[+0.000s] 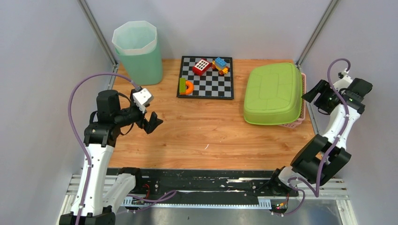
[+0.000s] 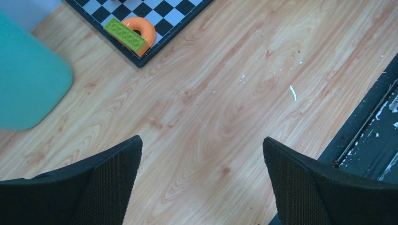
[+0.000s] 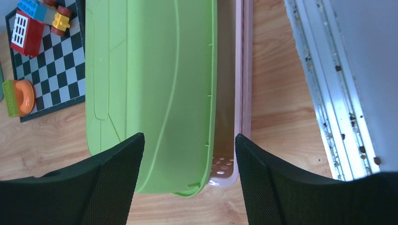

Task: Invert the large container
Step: Pick up the container from the container.

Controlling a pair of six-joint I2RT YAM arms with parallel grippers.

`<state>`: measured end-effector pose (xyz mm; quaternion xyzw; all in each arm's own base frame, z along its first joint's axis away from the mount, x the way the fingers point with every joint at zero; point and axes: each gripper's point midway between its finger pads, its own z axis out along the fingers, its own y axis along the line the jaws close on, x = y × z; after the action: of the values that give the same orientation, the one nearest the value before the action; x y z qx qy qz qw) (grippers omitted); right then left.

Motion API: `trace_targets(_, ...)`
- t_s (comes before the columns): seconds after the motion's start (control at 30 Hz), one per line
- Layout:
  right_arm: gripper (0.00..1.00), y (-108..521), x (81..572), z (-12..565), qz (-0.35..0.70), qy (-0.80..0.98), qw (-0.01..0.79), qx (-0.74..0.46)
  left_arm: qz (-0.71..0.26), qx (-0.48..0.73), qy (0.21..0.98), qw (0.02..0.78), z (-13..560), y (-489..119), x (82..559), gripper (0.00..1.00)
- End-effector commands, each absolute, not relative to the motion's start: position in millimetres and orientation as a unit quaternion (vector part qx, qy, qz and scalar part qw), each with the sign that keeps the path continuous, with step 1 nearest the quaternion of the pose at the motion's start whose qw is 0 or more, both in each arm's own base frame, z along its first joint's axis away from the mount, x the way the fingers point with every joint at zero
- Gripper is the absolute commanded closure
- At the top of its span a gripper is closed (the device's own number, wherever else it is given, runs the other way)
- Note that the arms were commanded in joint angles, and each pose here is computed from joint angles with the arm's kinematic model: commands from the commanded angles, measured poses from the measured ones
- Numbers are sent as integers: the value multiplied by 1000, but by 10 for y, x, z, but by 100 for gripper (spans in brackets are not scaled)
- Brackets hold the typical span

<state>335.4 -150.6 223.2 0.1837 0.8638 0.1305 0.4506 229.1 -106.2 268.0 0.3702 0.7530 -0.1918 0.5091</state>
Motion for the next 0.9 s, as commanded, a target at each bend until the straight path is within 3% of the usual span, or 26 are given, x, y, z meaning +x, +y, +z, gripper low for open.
trace_targets(0.0, 28, -1471, 3364, 2113, 159, 861, 449, 181, -191, 365, 753, 513, 2669, -1052, 2329, 0)
trace_targets(0.23, 37, -1438, 3379, 1920, 176, 854, 446, 201, -190, 365, 754, 513, 2659, -1048, 2329, 0)
trace_targets(0.63, 40, -1395, 3379, 1767, 192, 848, 444, 214, -194, 360, 753, 516, 2674, -1061, 2351, 0)
trace_targets(0.87, 40, -1416, 3387, 1760, 205, 842, 444, 226, -158, 335, 767, 524, 2905, -1146, 2759, 0)
